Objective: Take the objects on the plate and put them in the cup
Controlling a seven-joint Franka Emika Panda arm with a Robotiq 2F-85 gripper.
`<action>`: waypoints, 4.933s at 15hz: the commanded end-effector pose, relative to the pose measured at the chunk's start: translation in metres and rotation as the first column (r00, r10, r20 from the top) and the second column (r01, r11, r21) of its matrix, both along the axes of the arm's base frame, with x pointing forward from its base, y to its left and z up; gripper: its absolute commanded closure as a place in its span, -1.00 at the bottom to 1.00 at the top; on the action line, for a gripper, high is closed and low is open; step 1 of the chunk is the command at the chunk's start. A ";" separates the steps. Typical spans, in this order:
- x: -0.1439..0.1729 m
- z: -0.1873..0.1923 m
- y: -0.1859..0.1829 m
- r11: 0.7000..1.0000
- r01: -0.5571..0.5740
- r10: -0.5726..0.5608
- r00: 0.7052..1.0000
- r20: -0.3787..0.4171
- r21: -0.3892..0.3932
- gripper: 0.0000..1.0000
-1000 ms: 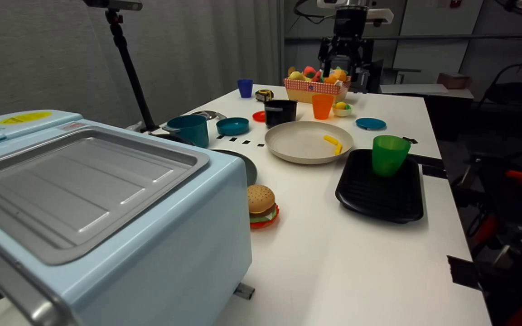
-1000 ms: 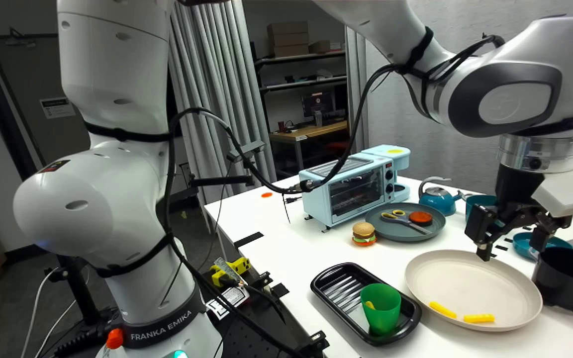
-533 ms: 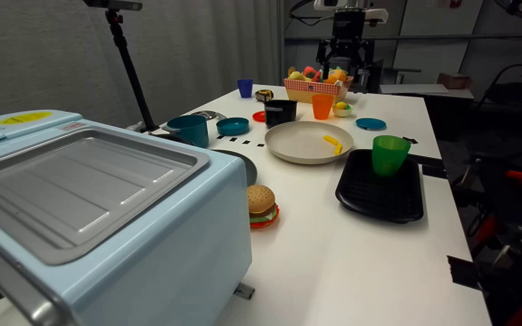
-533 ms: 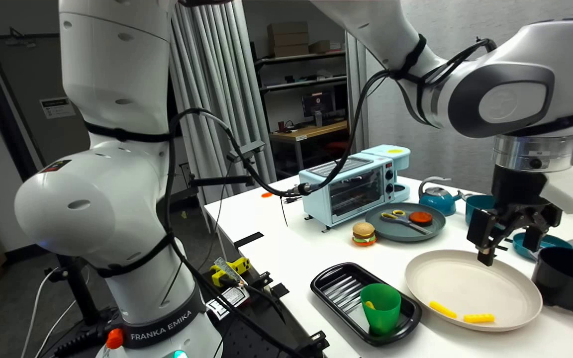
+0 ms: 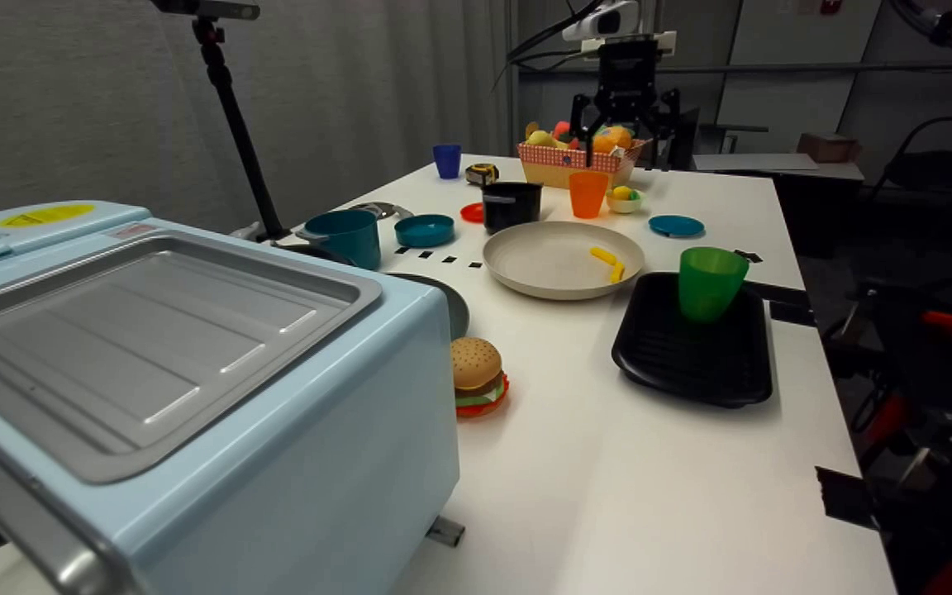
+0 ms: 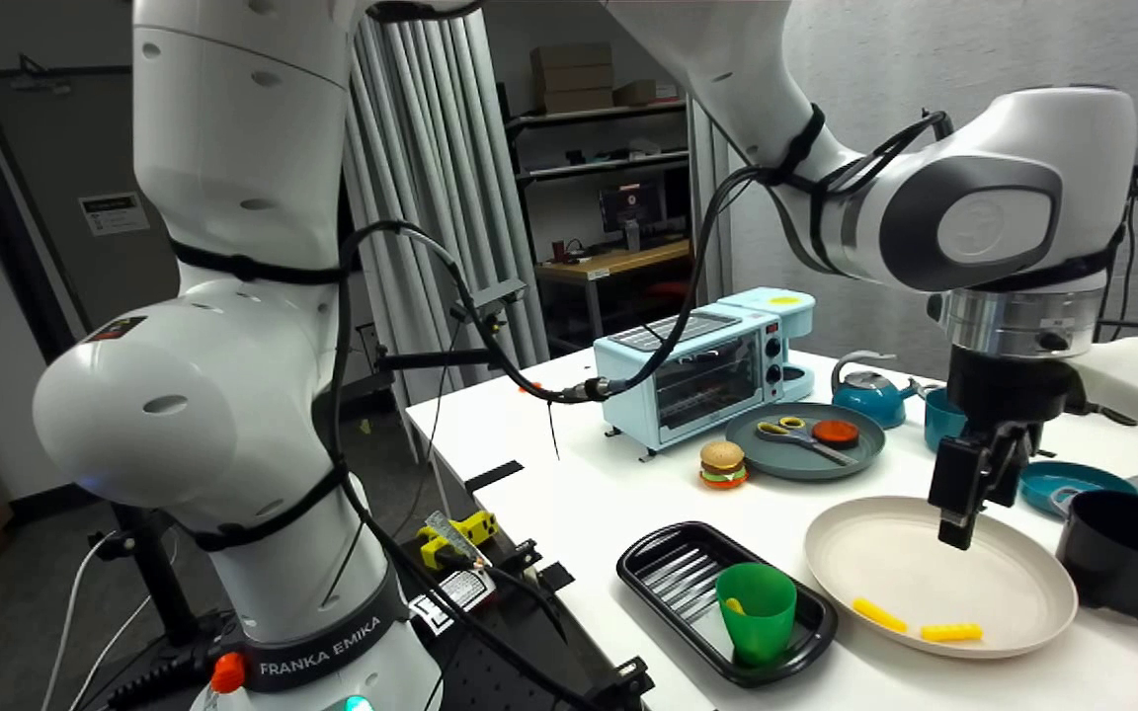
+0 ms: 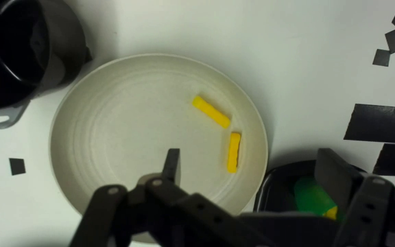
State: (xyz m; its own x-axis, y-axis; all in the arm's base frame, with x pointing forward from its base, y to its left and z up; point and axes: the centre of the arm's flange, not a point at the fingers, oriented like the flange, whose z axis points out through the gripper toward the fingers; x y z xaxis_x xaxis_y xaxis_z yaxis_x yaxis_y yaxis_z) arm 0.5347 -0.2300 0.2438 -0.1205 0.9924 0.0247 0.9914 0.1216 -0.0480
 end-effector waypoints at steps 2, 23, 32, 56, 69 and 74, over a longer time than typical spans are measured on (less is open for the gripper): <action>-0.001 -0.005 0.003 0.999 -0.047 0.047 0.999 -0.016 0.012 -1.00; 0.015 -0.039 0.010 0.937 -0.347 0.347 0.938 -0.012 0.032 -1.00; 0.031 -0.072 0.012 0.884 -0.466 0.466 0.885 0.013 0.045 -1.00; 0.031 -0.129 0.021 0.803 -0.592 0.588 0.806 0.071 0.070 -1.00; 0.037 -0.140 0.024 0.778 -0.624 0.620 0.781 0.072 0.074 -1.00; 0.041 -0.141 0.020 0.779 -0.624 0.619 0.781 0.075 0.065 -0.02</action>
